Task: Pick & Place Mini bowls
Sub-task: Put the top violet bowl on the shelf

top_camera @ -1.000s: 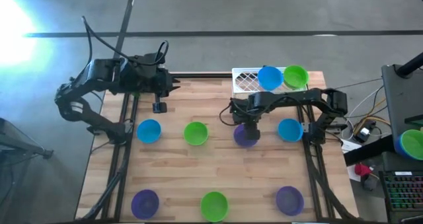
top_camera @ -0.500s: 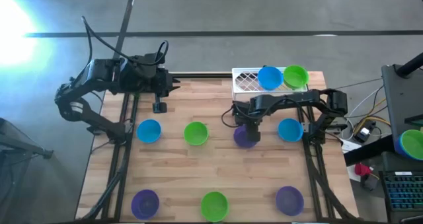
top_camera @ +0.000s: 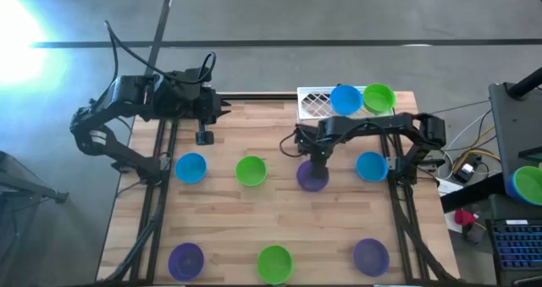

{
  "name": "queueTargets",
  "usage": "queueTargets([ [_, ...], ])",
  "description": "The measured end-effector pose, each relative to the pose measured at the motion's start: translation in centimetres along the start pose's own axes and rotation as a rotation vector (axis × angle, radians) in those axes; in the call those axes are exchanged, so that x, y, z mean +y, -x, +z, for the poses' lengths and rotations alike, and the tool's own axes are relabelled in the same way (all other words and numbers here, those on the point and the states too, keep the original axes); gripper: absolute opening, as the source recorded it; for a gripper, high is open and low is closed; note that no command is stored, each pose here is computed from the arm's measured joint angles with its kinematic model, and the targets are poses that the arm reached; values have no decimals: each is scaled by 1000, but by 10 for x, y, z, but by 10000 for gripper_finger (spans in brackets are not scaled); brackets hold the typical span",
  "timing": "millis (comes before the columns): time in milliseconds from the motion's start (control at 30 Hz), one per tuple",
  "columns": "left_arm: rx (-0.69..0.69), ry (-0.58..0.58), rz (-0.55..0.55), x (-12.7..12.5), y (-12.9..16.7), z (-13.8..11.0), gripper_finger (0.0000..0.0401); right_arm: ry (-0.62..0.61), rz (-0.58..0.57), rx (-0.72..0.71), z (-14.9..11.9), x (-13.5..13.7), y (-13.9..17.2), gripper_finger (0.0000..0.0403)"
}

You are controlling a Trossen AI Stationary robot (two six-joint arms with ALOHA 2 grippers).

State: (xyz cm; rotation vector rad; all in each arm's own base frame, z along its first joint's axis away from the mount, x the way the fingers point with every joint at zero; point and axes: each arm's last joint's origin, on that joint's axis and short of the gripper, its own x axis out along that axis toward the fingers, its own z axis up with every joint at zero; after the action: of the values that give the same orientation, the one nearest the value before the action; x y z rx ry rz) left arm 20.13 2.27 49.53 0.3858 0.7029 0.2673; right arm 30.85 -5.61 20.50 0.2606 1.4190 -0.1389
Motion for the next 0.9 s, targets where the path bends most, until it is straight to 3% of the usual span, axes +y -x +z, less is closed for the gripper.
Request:
queueTargets([
  [300, 0, 0, 0, 0, 0, 0, 62, -3, 2, -31, 20, 6, 68, 8],
  [467, 0, 0, 0, 0, 0, 0, 62, -70, 1, -70, 25, -1, 104, 8],
  [667, 0, 0, 0, 0, 0, 0, 62, -178, -7, -174, 31, -25, 144, 8],
  [900, 0, 5, 0, 0, 0, 0, 62, -367, -40, -308, 26, -72, 188, 8],
])
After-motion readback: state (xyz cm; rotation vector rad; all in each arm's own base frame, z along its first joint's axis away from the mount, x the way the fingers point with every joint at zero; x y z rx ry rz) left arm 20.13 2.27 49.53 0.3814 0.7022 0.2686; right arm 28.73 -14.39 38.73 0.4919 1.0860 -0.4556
